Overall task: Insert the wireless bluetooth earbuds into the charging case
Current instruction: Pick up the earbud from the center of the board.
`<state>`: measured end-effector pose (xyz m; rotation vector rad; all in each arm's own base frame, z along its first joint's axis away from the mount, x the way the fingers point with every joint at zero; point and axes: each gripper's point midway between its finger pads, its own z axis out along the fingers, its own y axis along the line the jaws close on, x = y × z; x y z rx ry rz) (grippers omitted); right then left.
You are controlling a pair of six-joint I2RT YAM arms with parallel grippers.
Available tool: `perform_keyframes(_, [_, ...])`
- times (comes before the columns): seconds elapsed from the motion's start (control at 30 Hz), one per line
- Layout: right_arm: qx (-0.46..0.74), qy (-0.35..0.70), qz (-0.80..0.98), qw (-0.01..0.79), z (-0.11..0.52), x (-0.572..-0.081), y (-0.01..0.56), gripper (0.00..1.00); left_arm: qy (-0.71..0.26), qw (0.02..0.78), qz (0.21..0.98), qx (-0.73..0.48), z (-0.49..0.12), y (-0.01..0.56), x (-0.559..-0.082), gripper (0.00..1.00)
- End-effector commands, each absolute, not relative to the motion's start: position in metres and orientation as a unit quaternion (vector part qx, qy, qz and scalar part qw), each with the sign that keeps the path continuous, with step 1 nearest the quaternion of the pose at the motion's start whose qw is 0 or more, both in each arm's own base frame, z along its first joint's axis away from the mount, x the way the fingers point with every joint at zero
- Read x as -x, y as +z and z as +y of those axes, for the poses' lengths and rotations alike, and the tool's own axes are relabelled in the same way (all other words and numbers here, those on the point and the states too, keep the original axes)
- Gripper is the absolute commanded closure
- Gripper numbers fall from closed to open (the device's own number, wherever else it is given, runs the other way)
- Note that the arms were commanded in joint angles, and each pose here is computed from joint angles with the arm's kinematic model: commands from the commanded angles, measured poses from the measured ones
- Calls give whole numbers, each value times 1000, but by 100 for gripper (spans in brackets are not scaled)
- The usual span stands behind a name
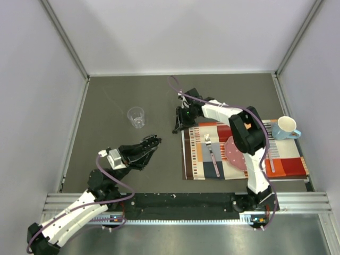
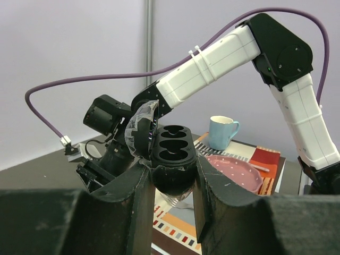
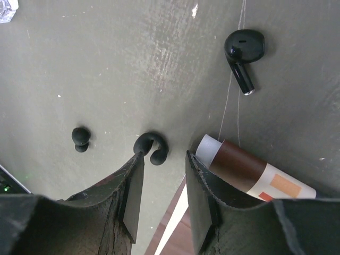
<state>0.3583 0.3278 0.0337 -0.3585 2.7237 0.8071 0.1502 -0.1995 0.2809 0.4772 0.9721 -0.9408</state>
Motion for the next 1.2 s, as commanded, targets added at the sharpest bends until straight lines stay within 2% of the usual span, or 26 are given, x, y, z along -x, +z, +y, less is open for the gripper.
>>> perform_keyframes(0.0, [137,283,936,157,337,-372,40,63,-442,766,419,-206,-193,305,-143,100])
perform_keyframes(0.5, [142,258,948,122,331,-358,7,68,-448,760,425,-201,-194,303,-144,100])
perform_keyframes(1.17, [162,226,954,117,326,-341,-9,76,-456,754,430,-196,-195,301,-144,100])
